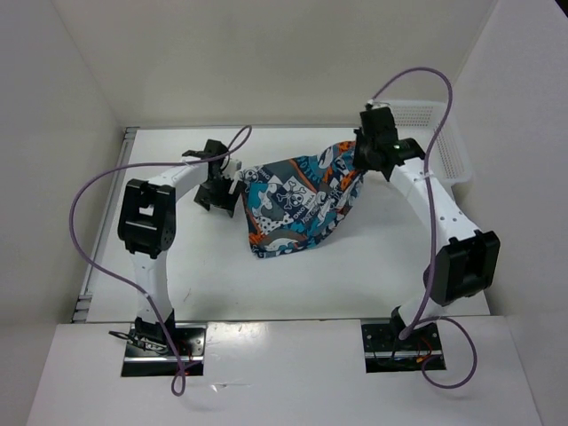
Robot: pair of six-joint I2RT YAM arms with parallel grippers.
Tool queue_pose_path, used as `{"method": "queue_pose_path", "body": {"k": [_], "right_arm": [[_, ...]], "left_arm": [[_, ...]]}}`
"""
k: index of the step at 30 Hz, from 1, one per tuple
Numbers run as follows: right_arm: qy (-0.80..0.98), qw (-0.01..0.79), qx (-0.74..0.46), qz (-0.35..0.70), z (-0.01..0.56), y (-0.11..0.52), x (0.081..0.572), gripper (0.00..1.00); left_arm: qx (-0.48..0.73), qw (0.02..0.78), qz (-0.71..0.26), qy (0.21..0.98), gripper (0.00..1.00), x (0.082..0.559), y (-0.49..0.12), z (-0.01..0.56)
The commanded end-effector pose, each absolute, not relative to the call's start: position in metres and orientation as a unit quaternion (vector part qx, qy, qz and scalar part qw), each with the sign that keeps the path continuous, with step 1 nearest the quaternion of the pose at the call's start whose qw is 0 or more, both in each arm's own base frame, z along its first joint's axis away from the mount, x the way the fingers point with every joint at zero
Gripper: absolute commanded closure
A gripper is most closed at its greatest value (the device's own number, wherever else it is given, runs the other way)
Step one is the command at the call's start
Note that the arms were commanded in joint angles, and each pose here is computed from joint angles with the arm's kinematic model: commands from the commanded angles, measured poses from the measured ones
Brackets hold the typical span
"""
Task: Fold and stack the shorts
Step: Fold the shorts
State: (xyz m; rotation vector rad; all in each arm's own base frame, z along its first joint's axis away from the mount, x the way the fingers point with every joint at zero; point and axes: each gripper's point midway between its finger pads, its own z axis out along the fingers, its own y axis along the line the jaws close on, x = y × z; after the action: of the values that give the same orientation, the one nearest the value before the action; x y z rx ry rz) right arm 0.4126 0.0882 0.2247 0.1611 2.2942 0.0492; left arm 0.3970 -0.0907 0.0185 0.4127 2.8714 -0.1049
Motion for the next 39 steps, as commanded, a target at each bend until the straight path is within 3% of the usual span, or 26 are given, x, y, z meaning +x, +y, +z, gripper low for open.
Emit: {"method": "queue_pose_path", "body": {"k": [1, 5, 12, 13, 14, 16, 17, 20, 21, 24, 27, 30, 31, 34, 39], "right_arm": [[0.906, 0.419, -0.055, -0.002, 0.244, 0.152, 0.407, 1.00], [0.910, 0.383, -0.155, 0.009, 0.216, 0.233, 0.399, 1.00], [0.907, 0.322, -0.271, -0.010, 0.144, 0.336, 0.369, 0.98], [0.904, 0.330, -0.271, -0.006, 0.147, 0.346, 0.369, 0.93], [0.900, 0.331, -0.283, 0.005, 0.144, 0.361, 0.362, 0.82], [0.900, 0.333, -0.281, 0.023, 0.138, 0.377, 0.362, 0.75], [0.895, 0.342, -0.283, 0.037, 0.144, 0.387, 0.361, 0.59], [0.895, 0.347, -0.271, 0.070, 0.149, 0.402, 0.361, 0.46], [0.888, 0.360, -0.267, 0.106, 0.166, 0.413, 0.361, 0.33], [0.858, 0.386, -0.277, 0.195, 0.207, 0.441, 0.354, 0.21], [0.815, 0.439, -0.267, 0.269, 0.277, 0.440, 0.338, 0.21], [0.828, 0.453, -0.201, 0.262, 0.269, 0.399, 0.339, 0.23], [0.813, 0.482, -0.169, 0.279, 0.297, 0.378, 0.339, 0.23], [0.862, 0.448, -0.072, 0.224, 0.243, 0.305, 0.348, 0.24], [0.910, 0.375, 0.042, 0.173, 0.154, 0.228, 0.340, 0.35]], "left_arm": [[0.162, 0.121, -0.075, 0.977, 0.18, 0.408, -0.119, 0.013], [0.180, 0.113, -0.098, 0.972, 0.26, 0.408, -0.141, 0.005], [0.176, 0.115, -0.081, 0.974, 0.29, 0.412, -0.134, 0.001], [0.171, 0.120, -0.076, 0.975, 0.29, 0.416, -0.129, 0.001], [0.165, 0.121, -0.071, 0.976, 0.29, 0.418, -0.123, 0.000], [0.142, 0.123, -0.059, 0.980, 0.25, 0.423, -0.101, 0.000], [0.134, 0.124, -0.043, 0.982, 0.22, 0.426, -0.091, 0.000], [0.116, 0.135, -0.026, 0.984, 0.21, 0.431, -0.071, 0.007], [0.110, 0.140, -0.025, 0.984, 0.18, 0.435, -0.066, 0.007], [0.096, 0.157, 0.002, 0.983, 0.15, 0.445, -0.049, 0.018], [0.085, 0.215, 0.025, 0.973, 0.15, 0.463, -0.039, 0.068], [0.097, 0.276, 0.007, 0.956, 0.15, 0.462, -0.055, 0.130], [0.119, 0.285, -0.005, 0.951, 0.14, 0.455, -0.075, 0.146], [0.174, 0.292, -0.049, 0.939, 0.10, 0.426, -0.126, 0.174], [0.233, 0.247, -0.066, 0.938, 0.08, 0.393, -0.172, 0.141]]}}
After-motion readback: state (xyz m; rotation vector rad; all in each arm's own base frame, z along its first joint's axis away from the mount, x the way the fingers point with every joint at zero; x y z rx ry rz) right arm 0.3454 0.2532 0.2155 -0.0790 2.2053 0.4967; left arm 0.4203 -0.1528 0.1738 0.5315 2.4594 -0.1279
